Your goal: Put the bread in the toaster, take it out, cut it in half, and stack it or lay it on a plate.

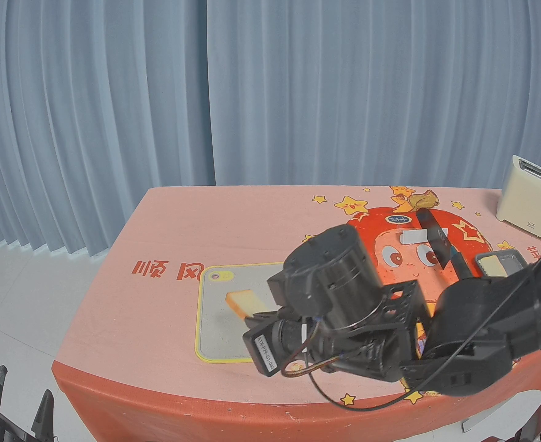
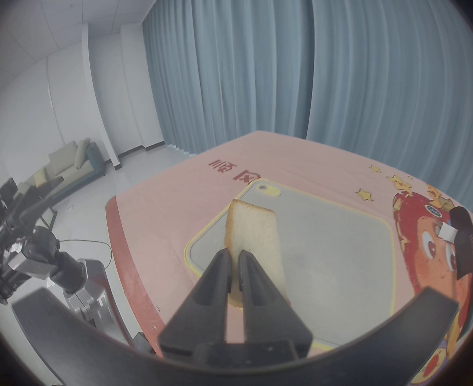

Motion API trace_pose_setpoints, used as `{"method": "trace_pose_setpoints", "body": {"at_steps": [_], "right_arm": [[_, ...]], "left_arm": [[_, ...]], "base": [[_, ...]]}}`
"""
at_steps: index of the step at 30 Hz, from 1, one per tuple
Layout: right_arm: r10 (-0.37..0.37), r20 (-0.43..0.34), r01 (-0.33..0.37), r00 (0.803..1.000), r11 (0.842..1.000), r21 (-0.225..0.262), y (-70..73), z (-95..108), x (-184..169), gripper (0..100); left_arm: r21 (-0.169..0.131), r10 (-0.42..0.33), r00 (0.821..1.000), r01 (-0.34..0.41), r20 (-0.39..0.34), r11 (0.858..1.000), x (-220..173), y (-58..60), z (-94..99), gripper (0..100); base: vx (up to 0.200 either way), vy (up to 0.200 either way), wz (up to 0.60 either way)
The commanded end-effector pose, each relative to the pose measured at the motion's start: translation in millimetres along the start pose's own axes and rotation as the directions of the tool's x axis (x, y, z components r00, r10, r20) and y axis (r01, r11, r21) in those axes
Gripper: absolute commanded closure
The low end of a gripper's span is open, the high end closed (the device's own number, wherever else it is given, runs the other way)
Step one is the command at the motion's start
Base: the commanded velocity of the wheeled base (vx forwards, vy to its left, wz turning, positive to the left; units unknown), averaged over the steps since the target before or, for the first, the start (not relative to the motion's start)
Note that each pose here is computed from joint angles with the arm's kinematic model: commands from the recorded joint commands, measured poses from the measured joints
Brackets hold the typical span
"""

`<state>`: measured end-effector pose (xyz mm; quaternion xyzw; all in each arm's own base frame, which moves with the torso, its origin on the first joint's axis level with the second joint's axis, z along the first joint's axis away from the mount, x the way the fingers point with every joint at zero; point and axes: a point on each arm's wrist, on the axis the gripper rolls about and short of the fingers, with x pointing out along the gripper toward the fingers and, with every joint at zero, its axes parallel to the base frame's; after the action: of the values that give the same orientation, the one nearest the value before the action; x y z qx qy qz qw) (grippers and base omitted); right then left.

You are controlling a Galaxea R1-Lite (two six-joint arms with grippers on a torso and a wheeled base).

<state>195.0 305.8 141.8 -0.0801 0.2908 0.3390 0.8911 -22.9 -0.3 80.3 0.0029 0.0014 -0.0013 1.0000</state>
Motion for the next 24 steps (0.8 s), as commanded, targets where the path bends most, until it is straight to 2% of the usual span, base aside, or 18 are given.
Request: {"method": "trace_pose_setpoints", "body": {"at_steps": [1, 4, 8, 9, 13, 15, 19, 20, 21, 22, 23, 24], "right_arm": [[-0.047, 0.116, 0.039, 0.992, 0.997, 0.069, -33.2, 23.5, -48.8, 100], [-0.097, 0.132, 0.083, 0.987, 0.991, 0.103, -54.3, 22.2, -66.7, 100], [-0.152, 0.119, 0.136, 0.981, 0.981, 0.135, -75.0, 11.4, -80.3, 100], [-0.184, 0.114, 0.166, 0.976, 0.975, 0.15, -83.1, 6.0, -84.9, 100], [-0.26, 0.1, 0.24, 0.96, 0.954, 0.177, -98.3, -9.3, -99.2, 100], [-0.274, 0.098, 0.253, 0.957, 0.949, 0.187, -102.5, -12.9, -104.5, 100], [-0.331, 0.077, 0.307, 0.941, 0.925, 0.221, -118.8, -27.7, -121.6, 100], [-0.333, 0.075, 0.31, 0.94, 0.924, 0.223, -119.5, -28.4, -121.9, 100], [-0.363, 0.061, 0.338, 0.93, 0.909, 0.244, -128.4, -35.5, -124.9, 100], [-0.375, 0.048, 0.353, 0.926, 0.902, 0.251, -133.1, -39.3, -125.2, 100], [-0.376, 0.044, 0.354, 0.925, 0.901, 0.252, -133.8, -39.8, -124.8, 100], [-0.397, 0.021, 0.379, 0.917, 0.888, 0.261, -139.7, -44.9, -123.8, 100]], "left_arm": [[0.0, 0.001, 1.0, -0.001, -0.002, 1.0, 0.1, -0.1, -5.3, 0], [-0.001, -0.001, 1.0, 0.001, -0.002, 1.0, 0.1, 0.0, -5.3, 0], [-0.004, 0.003, 1.0, -0.003, -0.002, 1.0, 0.1, 0.0, -5.3, 0], [-0.004, 0.003, 1.0, -0.003, -0.002, 1.0, 0.1, 0.0, -5.3, 0], [-0.006, 0.004, 1.0, -0.004, -0.002, 1.0, 0.1, 0.0, -5.3, 0], [-0.009, 0.003, 1.0, -0.003, -0.002, 1.0, 0.0, 0.1, -5.0, 0], [-0.007, 0.006, 1.0, -0.006, 0.0, 1.0, 0.0, 0.1, -4.9, 0], [-0.007, 0.006, 1.0, -0.006, 0.0, 1.0, 0.0, 0.1, -4.9, 0], [-0.006, 0.006, 1.0, -0.006, -0.002, 1.0, 0.1, 0.1, -5.3, 0], [-0.007, 0.006, 1.0, -0.006, -0.002, 1.0, 0.1, 0.1, -5.3, 0], [-0.007, 0.006, 1.0, -0.006, 0.0, 1.0, 0.0, 0.1, -4.9, 0], [-0.006, 0.006, 1.0, -0.006, -0.002, 1.0, 0.1, 0.1, -5.3, 0]], "base": [[0.0, 0.0, 0.0], [0.0, 0.0, 0.0], [0.0, 0.0, 0.0], [0.0, 0.0, 0.0], [0.0, 0.0, 0.0], [0.0, -0.2, 0.0], [0.0, -0.2, 0.0], [0.0, -0.2, 0.0], [0.0, -0.2, 0.0], [0.0, -0.2, 0.0], [0.0, -0.2, 0.0], [0.0, -0.2, 0.0]]}}
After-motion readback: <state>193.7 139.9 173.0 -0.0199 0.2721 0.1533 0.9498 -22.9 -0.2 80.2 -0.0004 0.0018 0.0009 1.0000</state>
